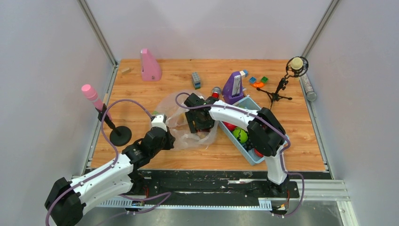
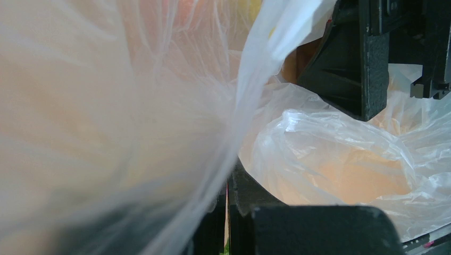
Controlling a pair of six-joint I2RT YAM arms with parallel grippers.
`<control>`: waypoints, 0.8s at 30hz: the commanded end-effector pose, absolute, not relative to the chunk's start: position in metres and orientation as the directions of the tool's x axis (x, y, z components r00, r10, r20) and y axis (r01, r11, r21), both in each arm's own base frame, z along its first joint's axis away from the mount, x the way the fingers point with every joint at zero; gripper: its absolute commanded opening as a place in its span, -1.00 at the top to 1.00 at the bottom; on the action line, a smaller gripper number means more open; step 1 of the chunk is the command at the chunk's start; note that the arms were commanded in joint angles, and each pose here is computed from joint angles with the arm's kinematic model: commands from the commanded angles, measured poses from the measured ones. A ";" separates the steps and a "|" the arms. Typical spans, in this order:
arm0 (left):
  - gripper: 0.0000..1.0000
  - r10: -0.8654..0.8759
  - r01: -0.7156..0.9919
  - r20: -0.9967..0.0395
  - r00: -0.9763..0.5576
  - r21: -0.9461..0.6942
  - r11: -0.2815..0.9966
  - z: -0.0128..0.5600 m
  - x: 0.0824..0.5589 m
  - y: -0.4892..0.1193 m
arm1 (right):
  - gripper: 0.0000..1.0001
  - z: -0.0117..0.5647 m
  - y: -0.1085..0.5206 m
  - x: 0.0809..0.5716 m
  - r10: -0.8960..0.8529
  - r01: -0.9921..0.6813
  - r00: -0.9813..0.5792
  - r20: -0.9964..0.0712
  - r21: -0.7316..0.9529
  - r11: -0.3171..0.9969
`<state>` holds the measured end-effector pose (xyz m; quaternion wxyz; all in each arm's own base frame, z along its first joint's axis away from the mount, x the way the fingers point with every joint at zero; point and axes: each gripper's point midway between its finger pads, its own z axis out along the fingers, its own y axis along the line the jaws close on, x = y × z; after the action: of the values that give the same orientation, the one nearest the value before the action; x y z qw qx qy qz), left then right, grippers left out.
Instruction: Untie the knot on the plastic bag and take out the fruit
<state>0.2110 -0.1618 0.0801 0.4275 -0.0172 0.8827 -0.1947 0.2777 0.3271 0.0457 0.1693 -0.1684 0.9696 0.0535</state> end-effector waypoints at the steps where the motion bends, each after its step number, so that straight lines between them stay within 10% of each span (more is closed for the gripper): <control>1: 1.00 -0.221 0.138 -0.761 -0.610 -0.377 0.916 0.086 0.214 -0.163 | -0.50 0.030 0.321 0.261 -0.304 -0.332 -0.913 -0.271 0.061 0.941; 7: 1.00 -0.227 0.135 -0.761 -0.608 -0.381 0.914 0.087 0.213 -0.162 | -0.04 0.041 0.324 0.261 -0.306 -0.347 -0.900 -0.310 0.086 0.934; 24: 1.00 -0.235 0.130 -0.758 -0.609 -0.387 0.913 0.087 0.212 -0.161 | 0.08 0.187 0.367 0.256 -0.258 -0.483 -0.737 -0.625 0.220 0.847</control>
<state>0.2101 -0.1611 0.0828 0.4323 -0.0206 0.8789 -0.2007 0.2524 0.3553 0.1343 0.2422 -0.2015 0.9378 0.1461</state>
